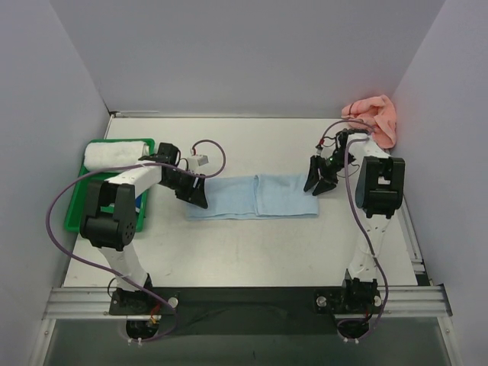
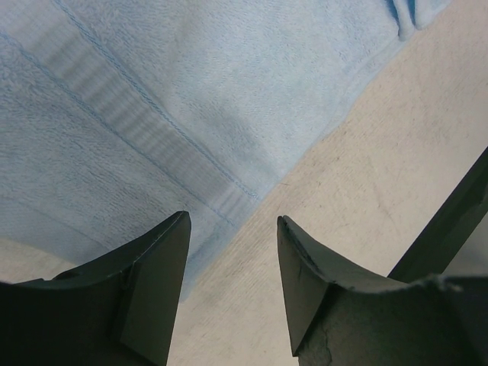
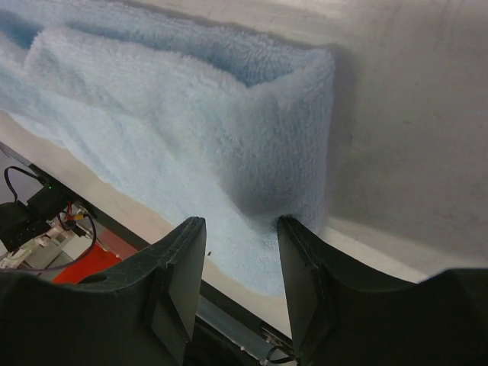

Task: Roll the towels
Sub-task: Fold the towel

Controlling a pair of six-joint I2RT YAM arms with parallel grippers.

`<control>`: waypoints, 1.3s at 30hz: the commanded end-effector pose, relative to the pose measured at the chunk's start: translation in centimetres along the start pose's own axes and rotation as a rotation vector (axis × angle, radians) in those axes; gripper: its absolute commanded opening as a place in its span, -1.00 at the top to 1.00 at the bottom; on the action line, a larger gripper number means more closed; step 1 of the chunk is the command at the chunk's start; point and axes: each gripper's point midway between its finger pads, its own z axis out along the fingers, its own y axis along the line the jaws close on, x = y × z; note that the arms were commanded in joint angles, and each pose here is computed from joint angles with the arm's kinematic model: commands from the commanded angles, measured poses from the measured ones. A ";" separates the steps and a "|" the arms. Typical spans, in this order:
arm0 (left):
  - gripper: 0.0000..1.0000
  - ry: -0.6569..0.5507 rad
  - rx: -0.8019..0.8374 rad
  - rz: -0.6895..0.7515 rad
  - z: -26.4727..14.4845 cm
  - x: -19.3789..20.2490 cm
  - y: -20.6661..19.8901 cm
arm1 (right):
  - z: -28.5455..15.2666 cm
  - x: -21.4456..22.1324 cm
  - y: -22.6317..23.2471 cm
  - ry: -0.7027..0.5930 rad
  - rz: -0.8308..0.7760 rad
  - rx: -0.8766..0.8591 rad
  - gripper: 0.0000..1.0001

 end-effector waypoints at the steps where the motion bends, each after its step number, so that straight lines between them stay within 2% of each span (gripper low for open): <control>1: -0.19 -0.029 -0.011 0.023 -0.3 -1.0 0.3 | -0.5 -0.6 0.3 -0.007 0.007 0.019 0.14; 8: -0.19 -0.020 -0.004 0.017 0.0 -0.8 0.4 | -0.9 0.9 -0.2 -0.006 0.014 0.001 0.14; 15: -0.19 -0.020 -0.004 0.017 0.0 -0.8 0.4 | -3.2 -0.6 -2.1 -0.076 -0.008 0.048 0.15; 25: -0.19 -0.017 -0.007 0.009 0.1 -0.9 0.5 | 0.3 1.0 -1.8 0.026 0.015 0.006 0.16; 31: -0.19 -0.014 -0.022 0.013 0.0 -0.9 0.7 | 0.8 1.0 -2.3 0.041 0.037 -0.004 0.39; 34: -0.18 -0.011 -0.019 0.004 0.1 -0.8 0.8 | 0.7 1.3 -2.6 0.043 0.045 -0.007 0.64; 35: -0.18 -0.009 -0.016 -0.001 0.2 -0.8 0.7 | 0.6 1.3 -2.6 0.040 0.042 -0.005 0.83; 36: -0.18 -0.010 -0.014 0.001 0.2 -0.9 0.8 | 0.5 1.5 -2.7 0.043 0.049 -0.005 0.94; 39: -0.18 -0.012 -0.012 -0.008 0.2 -0.9 0.7 | -1.4 1.5 -3.1 -0.006 0.052 0.007 1.00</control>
